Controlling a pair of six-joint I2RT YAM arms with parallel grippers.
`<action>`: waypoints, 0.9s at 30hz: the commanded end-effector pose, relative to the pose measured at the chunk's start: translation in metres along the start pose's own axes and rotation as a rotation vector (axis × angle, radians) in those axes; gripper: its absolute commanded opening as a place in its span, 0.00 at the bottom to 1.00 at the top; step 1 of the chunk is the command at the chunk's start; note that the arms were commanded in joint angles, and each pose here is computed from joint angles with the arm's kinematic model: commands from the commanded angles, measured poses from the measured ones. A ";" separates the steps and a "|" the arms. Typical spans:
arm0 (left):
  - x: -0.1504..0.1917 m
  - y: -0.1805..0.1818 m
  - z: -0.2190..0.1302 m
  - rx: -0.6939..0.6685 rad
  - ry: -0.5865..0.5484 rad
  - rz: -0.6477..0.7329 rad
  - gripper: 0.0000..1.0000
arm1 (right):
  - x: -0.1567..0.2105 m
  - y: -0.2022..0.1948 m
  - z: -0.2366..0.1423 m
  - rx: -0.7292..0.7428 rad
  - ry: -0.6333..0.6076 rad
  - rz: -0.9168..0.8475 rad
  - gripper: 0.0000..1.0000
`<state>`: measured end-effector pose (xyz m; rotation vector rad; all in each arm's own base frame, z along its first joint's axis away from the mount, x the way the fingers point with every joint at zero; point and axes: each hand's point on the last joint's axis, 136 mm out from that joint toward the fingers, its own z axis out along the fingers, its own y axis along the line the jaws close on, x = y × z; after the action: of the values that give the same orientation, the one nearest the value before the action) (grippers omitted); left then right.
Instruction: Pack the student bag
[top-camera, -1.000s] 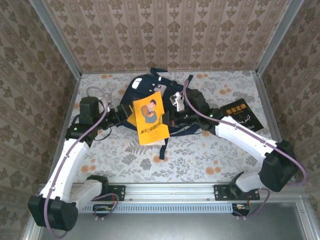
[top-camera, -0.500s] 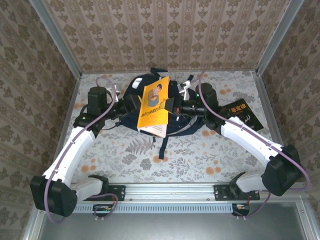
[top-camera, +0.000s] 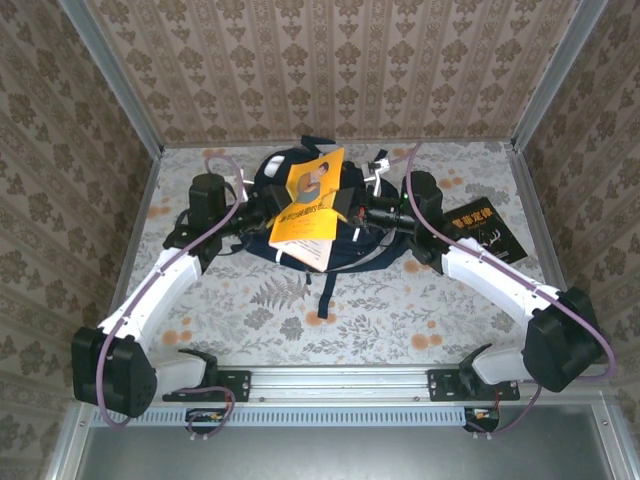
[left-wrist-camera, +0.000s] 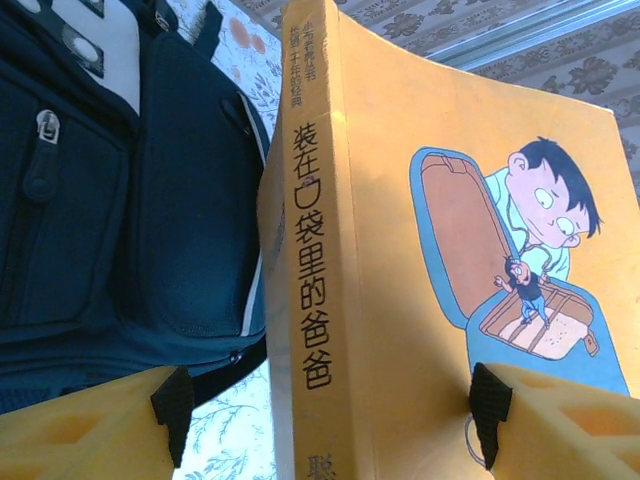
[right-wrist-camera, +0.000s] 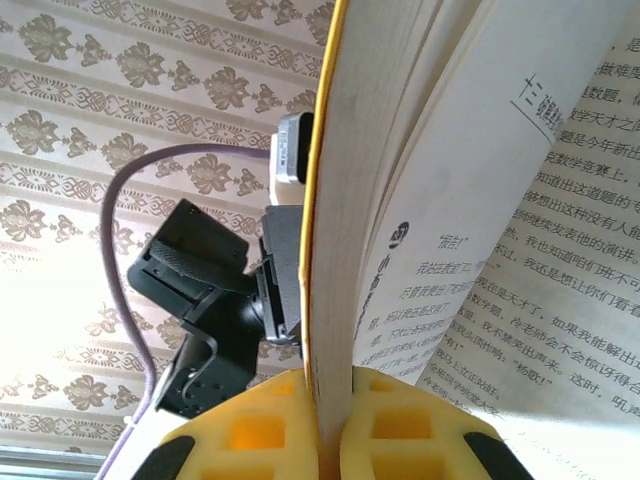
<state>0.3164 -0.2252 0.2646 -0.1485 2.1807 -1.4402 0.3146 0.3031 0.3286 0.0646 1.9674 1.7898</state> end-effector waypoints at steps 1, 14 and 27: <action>-0.002 -0.013 0.009 0.111 0.015 -0.069 0.75 | -0.006 0.032 -0.001 -0.131 -0.010 -0.074 0.00; -0.001 -0.037 0.007 0.201 0.035 -0.074 0.42 | -0.005 -0.032 0.002 0.024 0.006 -0.048 0.00; -0.001 -0.039 0.006 0.186 0.009 -0.028 0.00 | -0.002 -0.062 -0.017 0.252 -0.010 -0.089 0.53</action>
<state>0.3196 -0.2439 0.2657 -0.2180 2.1441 -1.6346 0.3261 0.2863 0.2599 0.0959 2.1571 1.5754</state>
